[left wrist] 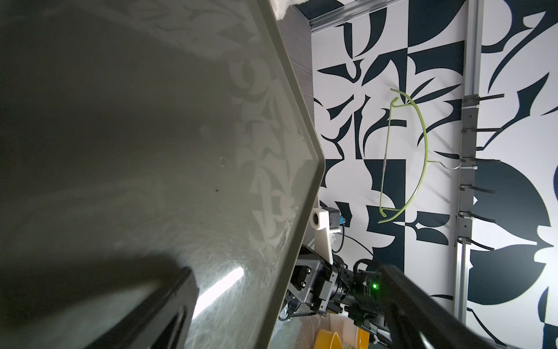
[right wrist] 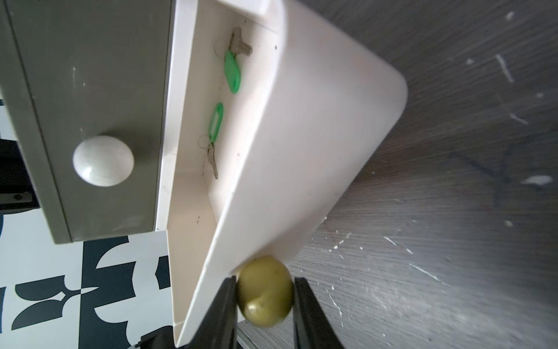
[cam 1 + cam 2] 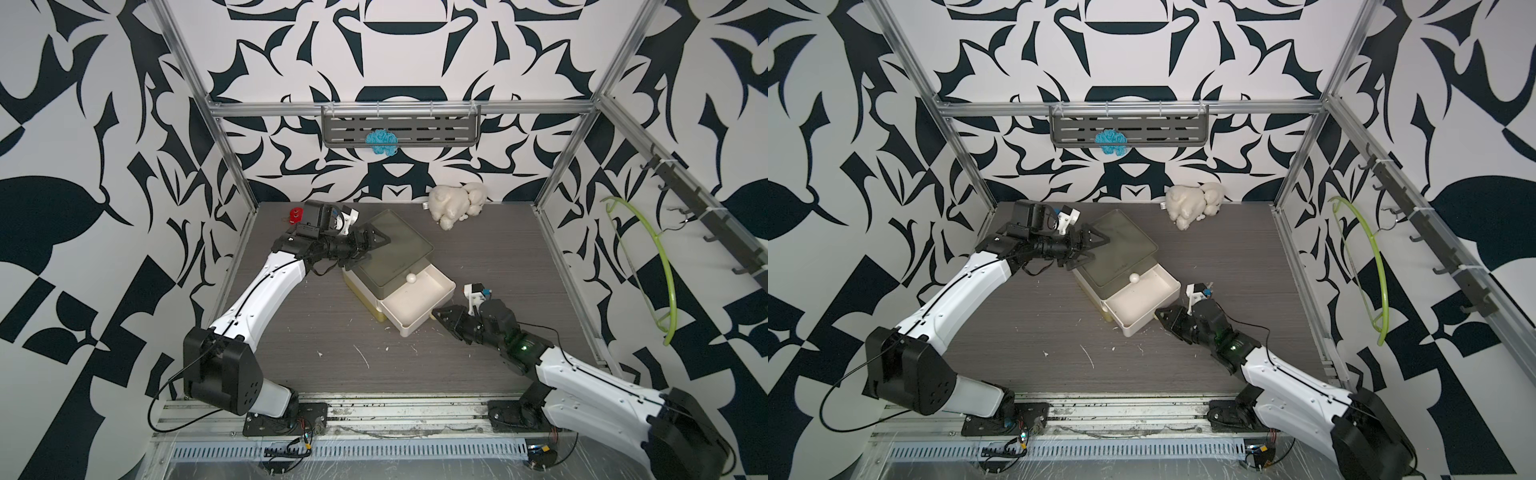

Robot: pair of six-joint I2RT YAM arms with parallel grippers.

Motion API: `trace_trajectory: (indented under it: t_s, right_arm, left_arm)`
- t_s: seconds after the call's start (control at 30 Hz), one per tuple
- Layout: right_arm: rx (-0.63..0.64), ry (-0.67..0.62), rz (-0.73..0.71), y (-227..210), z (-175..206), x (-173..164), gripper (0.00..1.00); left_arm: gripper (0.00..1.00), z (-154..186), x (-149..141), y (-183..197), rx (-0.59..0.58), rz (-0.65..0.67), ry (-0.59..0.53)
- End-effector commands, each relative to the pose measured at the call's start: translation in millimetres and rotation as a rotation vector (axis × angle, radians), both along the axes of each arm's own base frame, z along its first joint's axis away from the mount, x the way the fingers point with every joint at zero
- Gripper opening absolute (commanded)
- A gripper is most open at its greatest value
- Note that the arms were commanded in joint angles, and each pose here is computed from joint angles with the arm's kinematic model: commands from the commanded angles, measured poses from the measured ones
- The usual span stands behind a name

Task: Take the keys out of the drawer
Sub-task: Open the drawer in the storage box.

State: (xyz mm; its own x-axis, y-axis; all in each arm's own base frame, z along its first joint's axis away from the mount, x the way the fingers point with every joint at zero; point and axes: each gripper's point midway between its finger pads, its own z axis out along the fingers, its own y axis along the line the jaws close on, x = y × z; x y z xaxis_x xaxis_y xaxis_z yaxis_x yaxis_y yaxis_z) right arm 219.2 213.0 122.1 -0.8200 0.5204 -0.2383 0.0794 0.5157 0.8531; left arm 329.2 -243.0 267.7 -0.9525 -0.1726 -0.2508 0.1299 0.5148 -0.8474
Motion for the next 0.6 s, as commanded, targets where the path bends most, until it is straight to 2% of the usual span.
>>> trace_trajectory:
  t_s: [0.0, 0.47, 0.57]
  right_arm:
    - [-0.024, 0.019, -0.046, -16.0, -6.5, -7.4, 0.14]
    - [-0.067, 0.048, -0.082, -50.9, -9.7, -41.0, 0.16]
    - [-0.075, 0.056, -0.079, -52.4, -10.5, -43.6, 0.26]
  left_arm:
    - [0.99, -5.7, -0.3, -1.4, 0.009, -0.013, 0.008]
    - [0.99, -9.1, 6.7, -4.3, 0.010, -0.015, 0.018]
    - [0.99, -10.7, 7.4, -4.5, 0.011, -0.015, 0.022]
